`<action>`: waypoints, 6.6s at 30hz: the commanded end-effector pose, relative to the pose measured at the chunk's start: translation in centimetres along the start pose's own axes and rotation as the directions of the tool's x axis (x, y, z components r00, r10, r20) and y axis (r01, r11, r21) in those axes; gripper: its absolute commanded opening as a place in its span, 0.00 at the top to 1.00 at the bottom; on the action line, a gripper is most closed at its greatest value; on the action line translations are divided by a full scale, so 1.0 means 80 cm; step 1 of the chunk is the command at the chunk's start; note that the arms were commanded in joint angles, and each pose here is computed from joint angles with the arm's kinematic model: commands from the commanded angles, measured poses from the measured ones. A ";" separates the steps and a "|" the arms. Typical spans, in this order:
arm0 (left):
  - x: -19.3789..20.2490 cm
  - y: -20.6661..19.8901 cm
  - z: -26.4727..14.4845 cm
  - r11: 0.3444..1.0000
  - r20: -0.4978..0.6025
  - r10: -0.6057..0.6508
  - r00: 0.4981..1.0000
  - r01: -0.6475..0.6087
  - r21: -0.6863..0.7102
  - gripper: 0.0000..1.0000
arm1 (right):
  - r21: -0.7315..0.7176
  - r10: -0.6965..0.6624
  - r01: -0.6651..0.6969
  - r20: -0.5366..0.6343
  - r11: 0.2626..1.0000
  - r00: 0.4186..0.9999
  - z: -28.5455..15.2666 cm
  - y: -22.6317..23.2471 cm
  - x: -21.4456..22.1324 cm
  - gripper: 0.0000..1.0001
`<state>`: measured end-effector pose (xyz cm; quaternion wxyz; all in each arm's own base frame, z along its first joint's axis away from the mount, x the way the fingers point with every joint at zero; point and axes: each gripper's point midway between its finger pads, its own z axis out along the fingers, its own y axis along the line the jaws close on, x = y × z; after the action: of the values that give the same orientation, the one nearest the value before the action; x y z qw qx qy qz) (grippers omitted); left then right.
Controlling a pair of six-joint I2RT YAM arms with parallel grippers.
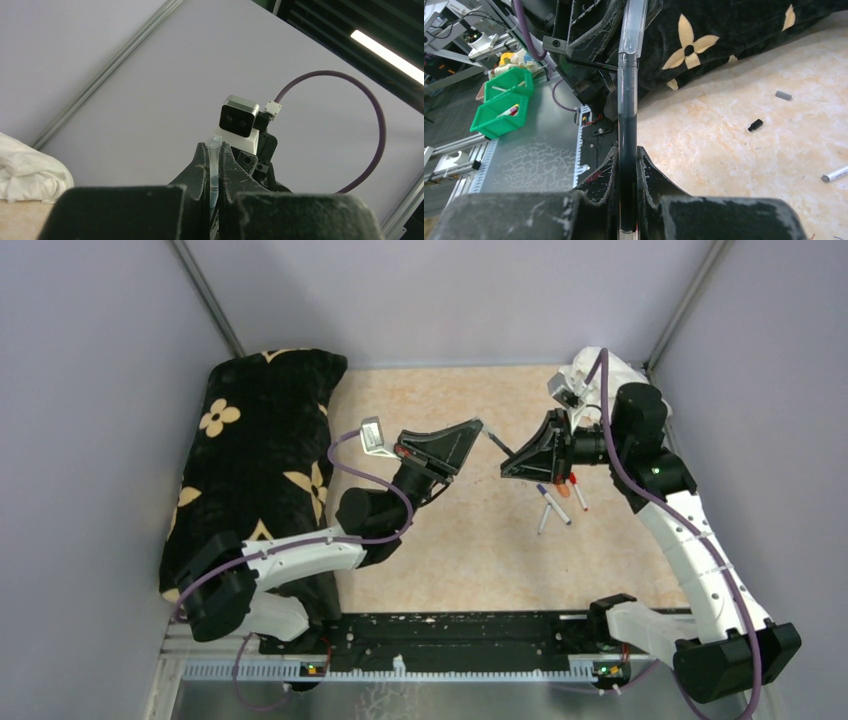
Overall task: Insert the pens into the pen caps
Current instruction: Insert the pen cap onto the pen.
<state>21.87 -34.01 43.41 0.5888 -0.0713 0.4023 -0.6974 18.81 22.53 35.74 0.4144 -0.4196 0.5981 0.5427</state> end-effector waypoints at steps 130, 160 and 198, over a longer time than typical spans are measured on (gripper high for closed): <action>-0.007 0.002 -0.032 0.997 -0.025 -0.037 0.999 0.038 0.063 1.00 | -0.001 -0.086 0.086 -0.005 0.996 0.996 -0.003 0.000 0.022 1.00; 0.035 0.013 -0.031 0.995 -0.158 -0.086 0.984 0.094 0.041 1.00 | -0.007 -0.085 0.085 -0.001 0.996 0.996 0.000 0.003 0.011 1.00; 0.014 0.018 -0.061 0.997 0.011 0.070 0.997 -0.070 -0.033 1.00 | -0.060 -0.020 0.023 0.048 0.998 0.999 0.001 0.007 0.007 1.00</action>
<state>20.09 -32.62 39.49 0.6074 -0.0684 0.4152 -0.6738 17.49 22.65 32.97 0.3623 -0.3962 0.6032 0.5899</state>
